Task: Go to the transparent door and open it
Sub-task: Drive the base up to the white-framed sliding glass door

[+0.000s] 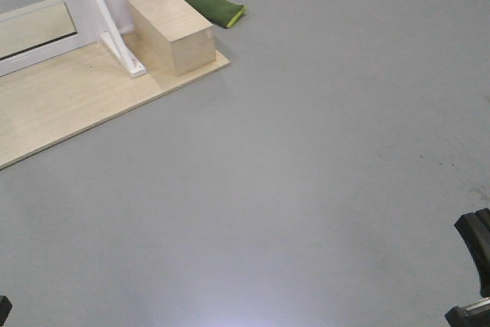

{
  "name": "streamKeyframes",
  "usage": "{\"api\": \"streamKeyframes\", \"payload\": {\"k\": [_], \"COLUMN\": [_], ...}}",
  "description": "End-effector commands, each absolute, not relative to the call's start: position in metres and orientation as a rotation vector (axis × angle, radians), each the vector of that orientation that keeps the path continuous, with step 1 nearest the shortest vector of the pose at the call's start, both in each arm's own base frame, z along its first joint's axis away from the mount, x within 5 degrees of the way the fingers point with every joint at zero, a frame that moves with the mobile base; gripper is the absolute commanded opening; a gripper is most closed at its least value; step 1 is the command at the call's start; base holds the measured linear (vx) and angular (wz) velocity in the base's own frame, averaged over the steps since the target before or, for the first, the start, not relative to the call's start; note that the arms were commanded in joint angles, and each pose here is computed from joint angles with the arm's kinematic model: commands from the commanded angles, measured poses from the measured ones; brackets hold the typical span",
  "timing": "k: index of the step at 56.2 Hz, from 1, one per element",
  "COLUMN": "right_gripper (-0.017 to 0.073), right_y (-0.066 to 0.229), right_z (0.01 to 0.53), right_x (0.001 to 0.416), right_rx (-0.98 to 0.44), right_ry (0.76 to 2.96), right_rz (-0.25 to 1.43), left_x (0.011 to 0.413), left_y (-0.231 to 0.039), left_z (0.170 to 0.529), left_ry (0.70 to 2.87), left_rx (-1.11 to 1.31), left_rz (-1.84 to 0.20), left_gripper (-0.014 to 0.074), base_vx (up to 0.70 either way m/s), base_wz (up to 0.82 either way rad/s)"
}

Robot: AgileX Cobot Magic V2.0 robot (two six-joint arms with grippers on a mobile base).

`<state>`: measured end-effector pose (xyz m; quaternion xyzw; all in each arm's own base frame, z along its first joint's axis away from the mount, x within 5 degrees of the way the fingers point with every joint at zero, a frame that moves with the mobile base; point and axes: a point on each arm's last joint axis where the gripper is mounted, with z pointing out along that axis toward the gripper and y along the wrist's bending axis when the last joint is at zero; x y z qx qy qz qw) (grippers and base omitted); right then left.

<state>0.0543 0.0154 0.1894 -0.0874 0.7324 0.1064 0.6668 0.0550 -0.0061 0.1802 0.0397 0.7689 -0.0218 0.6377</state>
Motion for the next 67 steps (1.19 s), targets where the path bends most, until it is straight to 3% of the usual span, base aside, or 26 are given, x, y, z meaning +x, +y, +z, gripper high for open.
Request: {"api": "streamKeyframes", "payload": {"k": [1,40,67], "right_gripper": [-0.0006,-0.0006,-0.0006], "right_y": [0.0153,0.0153,0.0153], "right_z": [0.1966,0.1965,0.1965], "right_x": [0.0541,0.0541,0.0541], "right_rx": [-0.194,-0.194,-0.194], "right_ry": [1.558,1.558,1.558], "right_rz": [0.24,0.24,0.24], "left_x": [0.0555,0.0555,0.0555], "left_y": [-0.0054,-0.0054,-0.0054], "left_z": [0.1849,0.1848,0.1849], "left_ry": [1.672,1.673,1.672], "left_rx": [0.073,0.073,0.073], "left_rz": [-0.053,-0.053,-0.053], "left_gripper": [0.0003,0.0003,0.0003], "base_vx": [0.6,0.6,0.6], "base_wz": [0.62,0.63,0.25]}}
